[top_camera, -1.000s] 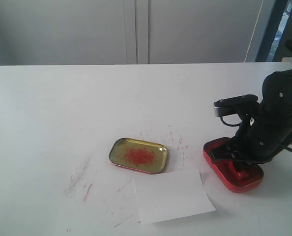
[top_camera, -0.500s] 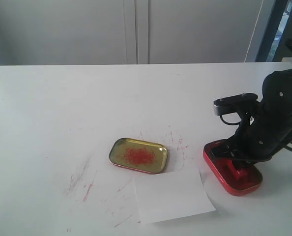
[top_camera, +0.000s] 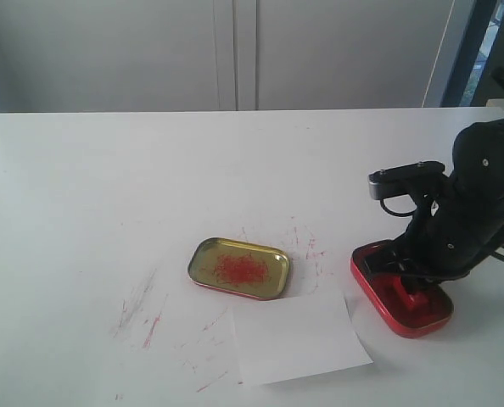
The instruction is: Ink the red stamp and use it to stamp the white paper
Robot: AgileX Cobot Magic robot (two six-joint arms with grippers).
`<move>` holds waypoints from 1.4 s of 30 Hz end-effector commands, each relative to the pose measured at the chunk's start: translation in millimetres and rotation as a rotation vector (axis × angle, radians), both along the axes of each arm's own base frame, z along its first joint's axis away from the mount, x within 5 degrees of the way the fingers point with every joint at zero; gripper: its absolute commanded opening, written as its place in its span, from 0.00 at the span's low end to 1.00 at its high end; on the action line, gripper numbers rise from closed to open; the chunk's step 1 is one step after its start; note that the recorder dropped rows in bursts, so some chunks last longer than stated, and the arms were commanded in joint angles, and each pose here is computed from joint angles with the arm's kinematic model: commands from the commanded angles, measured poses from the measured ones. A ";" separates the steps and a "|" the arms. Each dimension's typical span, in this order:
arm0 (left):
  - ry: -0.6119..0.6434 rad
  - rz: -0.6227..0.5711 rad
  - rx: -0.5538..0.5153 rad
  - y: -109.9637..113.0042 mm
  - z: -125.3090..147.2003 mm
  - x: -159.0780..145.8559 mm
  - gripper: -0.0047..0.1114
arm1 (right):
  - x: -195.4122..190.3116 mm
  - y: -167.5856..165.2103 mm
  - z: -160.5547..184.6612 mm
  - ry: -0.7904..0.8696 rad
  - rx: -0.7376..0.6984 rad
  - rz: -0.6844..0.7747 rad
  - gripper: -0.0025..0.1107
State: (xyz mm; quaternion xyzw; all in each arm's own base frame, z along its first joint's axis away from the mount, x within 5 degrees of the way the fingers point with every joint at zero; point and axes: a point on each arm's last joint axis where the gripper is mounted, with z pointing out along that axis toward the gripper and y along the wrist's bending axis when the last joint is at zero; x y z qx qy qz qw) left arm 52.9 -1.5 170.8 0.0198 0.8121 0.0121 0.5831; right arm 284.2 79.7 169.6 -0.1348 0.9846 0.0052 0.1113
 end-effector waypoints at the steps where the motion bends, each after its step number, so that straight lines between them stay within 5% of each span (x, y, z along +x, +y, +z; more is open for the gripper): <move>1: 0.004 -0.001 -0.001 -0.1 -1.7 -0.2 0.04 | 0.5 -1.2 3.4 -0.002 -0.002 -0.002 0.02; 33: 0.004 -0.001 -0.001 -0.1 -1.7 -0.2 0.04 | 9.6 13.6 36.4 0.098 0.100 -0.044 0.02; 42: 0.004 -0.001 -0.001 -0.1 -1.7 -0.2 0.04 | -4.6 49.5 36.5 0.111 0.105 0.104 0.02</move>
